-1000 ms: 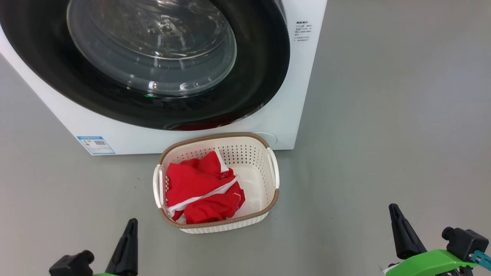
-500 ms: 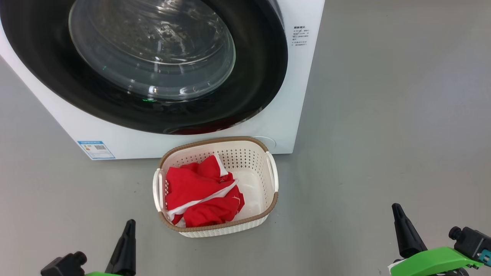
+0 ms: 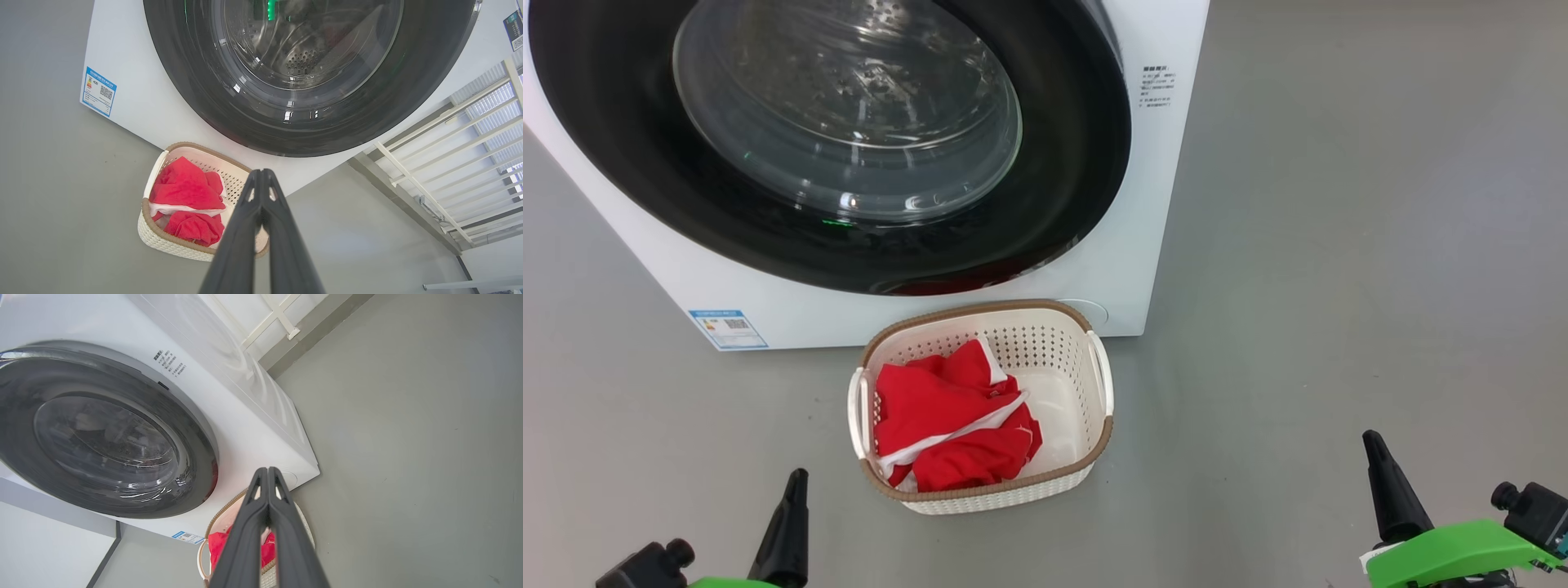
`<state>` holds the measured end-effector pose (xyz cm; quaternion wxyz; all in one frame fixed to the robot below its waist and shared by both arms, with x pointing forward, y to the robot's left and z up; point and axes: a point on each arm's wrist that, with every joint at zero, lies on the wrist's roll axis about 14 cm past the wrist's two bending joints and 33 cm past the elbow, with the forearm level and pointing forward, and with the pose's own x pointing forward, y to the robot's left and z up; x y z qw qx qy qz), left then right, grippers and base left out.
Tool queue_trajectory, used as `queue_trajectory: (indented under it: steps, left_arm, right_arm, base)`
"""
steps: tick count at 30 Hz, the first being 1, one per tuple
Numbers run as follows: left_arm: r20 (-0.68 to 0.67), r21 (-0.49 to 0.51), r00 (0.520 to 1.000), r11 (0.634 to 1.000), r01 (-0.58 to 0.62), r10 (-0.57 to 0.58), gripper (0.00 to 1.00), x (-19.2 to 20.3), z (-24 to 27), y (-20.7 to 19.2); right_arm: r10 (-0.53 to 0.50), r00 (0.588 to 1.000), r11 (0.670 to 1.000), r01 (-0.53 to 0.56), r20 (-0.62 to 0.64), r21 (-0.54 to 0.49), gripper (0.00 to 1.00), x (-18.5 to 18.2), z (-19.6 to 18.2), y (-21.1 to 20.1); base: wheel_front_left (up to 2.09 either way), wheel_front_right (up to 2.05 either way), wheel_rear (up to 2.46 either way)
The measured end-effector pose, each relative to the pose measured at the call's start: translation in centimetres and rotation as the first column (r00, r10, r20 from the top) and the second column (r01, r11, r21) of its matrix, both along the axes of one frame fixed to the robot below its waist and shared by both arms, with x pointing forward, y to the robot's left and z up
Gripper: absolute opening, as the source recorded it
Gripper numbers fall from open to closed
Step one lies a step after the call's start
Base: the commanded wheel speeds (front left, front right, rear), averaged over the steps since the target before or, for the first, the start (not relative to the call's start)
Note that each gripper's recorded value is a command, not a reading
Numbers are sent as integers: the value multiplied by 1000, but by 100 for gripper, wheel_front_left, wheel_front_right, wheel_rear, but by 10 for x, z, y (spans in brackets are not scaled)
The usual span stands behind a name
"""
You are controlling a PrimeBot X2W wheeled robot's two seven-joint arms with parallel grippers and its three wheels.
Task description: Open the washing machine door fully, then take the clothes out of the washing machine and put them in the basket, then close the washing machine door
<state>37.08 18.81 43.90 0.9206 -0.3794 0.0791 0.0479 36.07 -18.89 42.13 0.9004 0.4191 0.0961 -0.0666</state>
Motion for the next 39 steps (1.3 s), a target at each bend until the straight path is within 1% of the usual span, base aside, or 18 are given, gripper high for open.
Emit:
queue_trajectory:
  steps: [10, 21, 25, 28, 39]
  left_arm:
    - [2, -99, 1000, 995, -17, 17, 0, 0, 3, 0]
    - [4, -213, 999, 976, -35, 37, 0, 0, 7, 1]
    - [5, -258, 999, 965, -40, 43, 0, 0, 8, 1]
    - [5, -274, 999, 961, -41, 44, 0, 0, 9, 1]
    - [13, -385, 998, 922, -48, 58, 0, 1, 15, 1]
  right_arm:
    - [-25, 1000, 996, 24, 13, 87, 0, 3, 7, -4]
    - [-53, 998, 981, 47, 24, 190, 0, 5, 13, -6]
    - [-61, 998, 973, 54, 26, 224, 0, 4, 15, -7]
    - [-64, 998, 968, 55, 26, 245, 0, 4, 15, -7]
    - [-79, 996, 939, 57, 51, 340, 0, 9, 26, -8]
  base:
    - [0, 0, 0]
    - [0, 0, 0]
    - [0, 0, 0]
    - [0, 0, 0]
    - [0, 0, 0]
